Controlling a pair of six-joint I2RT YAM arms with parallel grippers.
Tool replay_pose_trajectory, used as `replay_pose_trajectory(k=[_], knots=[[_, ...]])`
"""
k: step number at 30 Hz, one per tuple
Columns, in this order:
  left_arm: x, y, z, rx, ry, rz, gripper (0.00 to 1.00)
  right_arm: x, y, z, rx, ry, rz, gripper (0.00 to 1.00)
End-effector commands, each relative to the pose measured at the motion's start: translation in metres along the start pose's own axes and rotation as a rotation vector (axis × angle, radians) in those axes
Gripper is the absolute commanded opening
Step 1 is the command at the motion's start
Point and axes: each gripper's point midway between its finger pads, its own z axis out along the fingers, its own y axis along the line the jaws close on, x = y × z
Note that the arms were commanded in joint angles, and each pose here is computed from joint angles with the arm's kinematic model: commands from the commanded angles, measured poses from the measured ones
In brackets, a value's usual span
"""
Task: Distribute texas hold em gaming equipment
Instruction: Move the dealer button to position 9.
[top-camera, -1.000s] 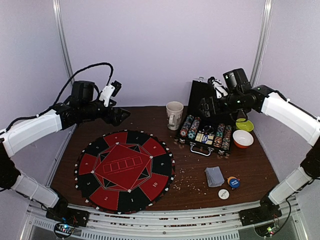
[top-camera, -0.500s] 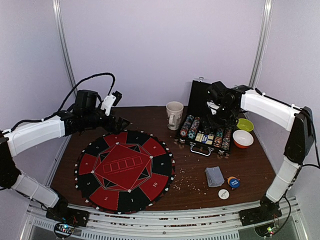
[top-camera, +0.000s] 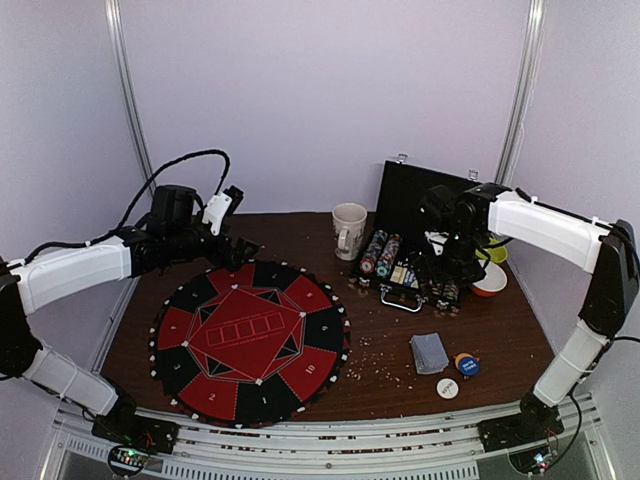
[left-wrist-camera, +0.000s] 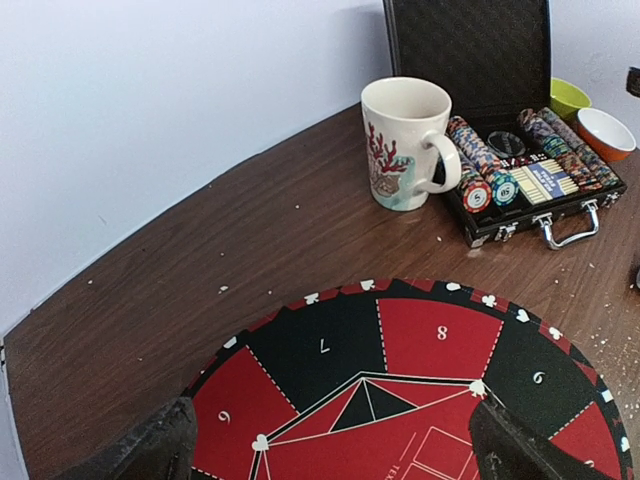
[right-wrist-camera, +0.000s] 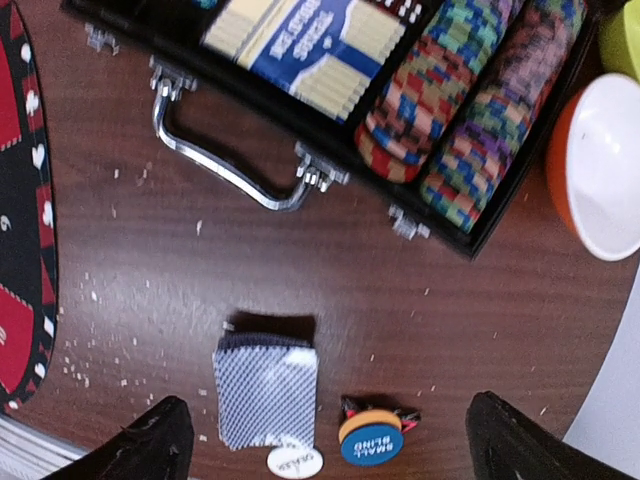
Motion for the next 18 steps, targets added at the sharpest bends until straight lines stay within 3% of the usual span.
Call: replay_pose_trajectory(k=[1, 10, 18], knots=[[-0.009, 0.003, -0.001, -0.021, -0.044, 0.015, 0.98, 0.065, 0.011, -0.01, -0.024, 0.145, 0.025, 0.97], [-0.007, 0.002, 0.002, -0.016, -0.037, 0.015, 0.98, 0.172, 0.043, 0.001, -0.077, 0.295, 0.093, 0.93], [-0.008, 0.002, 0.0, -0.02, -0.042, 0.013, 0.98, 0.21, 0.034, 0.036, -0.016, 0.305, 0.142, 0.9]])
